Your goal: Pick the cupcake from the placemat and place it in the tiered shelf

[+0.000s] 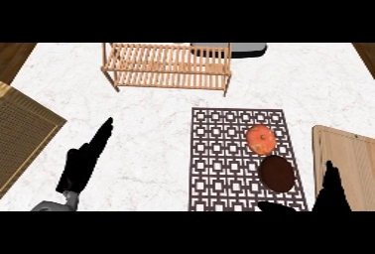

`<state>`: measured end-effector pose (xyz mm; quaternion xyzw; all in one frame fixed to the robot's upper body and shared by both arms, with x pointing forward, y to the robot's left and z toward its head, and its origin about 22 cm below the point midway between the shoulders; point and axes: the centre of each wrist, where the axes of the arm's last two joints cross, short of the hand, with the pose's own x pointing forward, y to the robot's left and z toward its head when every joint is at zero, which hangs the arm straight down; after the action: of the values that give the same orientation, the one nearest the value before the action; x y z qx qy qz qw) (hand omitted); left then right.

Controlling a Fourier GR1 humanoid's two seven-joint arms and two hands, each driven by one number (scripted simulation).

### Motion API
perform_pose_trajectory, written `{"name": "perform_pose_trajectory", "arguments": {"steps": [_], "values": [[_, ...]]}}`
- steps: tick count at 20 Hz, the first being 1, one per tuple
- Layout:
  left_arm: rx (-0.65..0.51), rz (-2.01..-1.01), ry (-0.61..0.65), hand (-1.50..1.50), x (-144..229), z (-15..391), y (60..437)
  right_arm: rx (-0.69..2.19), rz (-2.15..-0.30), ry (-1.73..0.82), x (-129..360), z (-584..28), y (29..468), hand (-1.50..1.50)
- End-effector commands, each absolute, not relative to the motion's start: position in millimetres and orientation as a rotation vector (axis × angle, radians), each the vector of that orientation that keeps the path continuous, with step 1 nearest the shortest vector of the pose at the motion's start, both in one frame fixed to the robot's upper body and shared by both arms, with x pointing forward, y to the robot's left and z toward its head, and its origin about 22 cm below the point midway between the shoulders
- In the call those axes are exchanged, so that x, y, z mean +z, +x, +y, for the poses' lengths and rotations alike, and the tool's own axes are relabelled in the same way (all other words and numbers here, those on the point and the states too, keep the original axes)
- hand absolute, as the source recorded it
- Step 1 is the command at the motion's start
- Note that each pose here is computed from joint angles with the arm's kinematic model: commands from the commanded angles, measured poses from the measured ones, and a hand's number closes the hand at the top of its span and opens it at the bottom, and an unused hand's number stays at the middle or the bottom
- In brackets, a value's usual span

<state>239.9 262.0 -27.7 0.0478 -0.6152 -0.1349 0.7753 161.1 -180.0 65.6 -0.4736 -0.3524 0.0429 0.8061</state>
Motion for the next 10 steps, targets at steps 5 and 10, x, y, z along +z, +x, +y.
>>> {"name": "perform_pose_trajectory", "arguments": {"steps": [5, 10], "values": [[-0.285, -1.31, 0.109, 0.0, -29.8, 287.4, 237.1, 0.05, -0.597, -1.009, 57.3, -177.7, 187.5, -1.5], [-0.278, -1.3, 0.114, 0.0, -34.4, 263.9, 233.7, 0.058, -0.584, -0.995, 51.2, -180.9, 186.3, -1.5]]}}
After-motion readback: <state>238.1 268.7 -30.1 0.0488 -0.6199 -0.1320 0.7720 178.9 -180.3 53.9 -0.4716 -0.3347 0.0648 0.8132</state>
